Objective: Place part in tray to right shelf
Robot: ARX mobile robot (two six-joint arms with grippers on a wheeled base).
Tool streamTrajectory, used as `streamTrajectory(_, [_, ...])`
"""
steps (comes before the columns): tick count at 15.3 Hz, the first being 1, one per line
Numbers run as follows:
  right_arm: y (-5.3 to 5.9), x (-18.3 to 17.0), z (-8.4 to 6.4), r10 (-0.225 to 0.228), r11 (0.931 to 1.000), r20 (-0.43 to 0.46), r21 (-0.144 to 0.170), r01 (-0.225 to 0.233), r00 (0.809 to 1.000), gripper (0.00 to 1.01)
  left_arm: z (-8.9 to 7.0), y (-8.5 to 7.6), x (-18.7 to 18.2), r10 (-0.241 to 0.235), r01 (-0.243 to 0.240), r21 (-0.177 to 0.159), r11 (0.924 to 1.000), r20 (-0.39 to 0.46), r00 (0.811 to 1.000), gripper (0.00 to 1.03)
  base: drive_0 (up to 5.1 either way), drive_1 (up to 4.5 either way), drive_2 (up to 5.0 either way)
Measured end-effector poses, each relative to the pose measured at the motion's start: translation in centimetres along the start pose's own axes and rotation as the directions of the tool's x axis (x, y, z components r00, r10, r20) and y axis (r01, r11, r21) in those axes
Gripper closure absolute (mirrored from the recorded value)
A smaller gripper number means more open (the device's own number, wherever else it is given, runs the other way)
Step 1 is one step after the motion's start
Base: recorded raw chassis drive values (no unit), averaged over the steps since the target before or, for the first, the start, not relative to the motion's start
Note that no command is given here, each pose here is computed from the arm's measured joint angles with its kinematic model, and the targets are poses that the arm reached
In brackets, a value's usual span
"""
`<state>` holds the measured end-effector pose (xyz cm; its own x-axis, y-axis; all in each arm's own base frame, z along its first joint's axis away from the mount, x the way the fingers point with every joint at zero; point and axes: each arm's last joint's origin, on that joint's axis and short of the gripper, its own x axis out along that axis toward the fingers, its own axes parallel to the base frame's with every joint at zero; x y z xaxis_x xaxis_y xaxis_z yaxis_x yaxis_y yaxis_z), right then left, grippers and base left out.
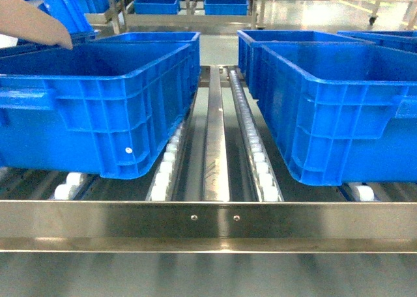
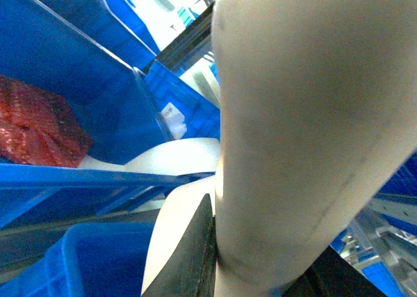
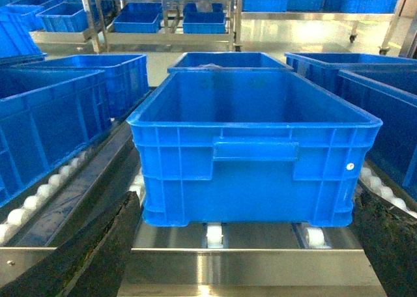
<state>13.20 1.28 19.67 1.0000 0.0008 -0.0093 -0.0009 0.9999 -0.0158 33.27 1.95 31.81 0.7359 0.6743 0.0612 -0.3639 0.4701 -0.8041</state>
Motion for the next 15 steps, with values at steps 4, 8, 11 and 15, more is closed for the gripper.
streamTrajectory(4, [0.0,0.0,0.0,0.0,1.0,0.0,0.0,0.0,1.0,0.03,0.1,0.0,-0.2,-0.07,0.071,-0.072,0.9949,0.024,0.997,0.86,0.0,0.0,0.0])
streamTrajectory(8, [0.0,0.0,0.0,0.0,1.0,0.0,0.0,0.0,1.0,0.03,0.3,0.3,-0.5,-0.171,0.185,-0.156,0.9703,0.096,0.981,0.86,0.0,0.0,0.0])
streamTrajectory(11, [-0.7,-0.4,-0.3,0.014,0.9999,0.007,0.001,-0.014,1.0,0.28,1.7,3.2,-3.2,-0.35,0.477,0.286,0.8311,-0.399,0.848,0.86,0.0,0.0,0.0])
streamTrajectory(15, [-1.3,-1.2,-1.6,-0.003,1.0,-0.001,0.002,0.003,1.0,0.73,1.4,6.5,-9.0,-0.496,0.693,0.482,0.5365,-0.483,0.721,0.86,0.0,0.0,0.0])
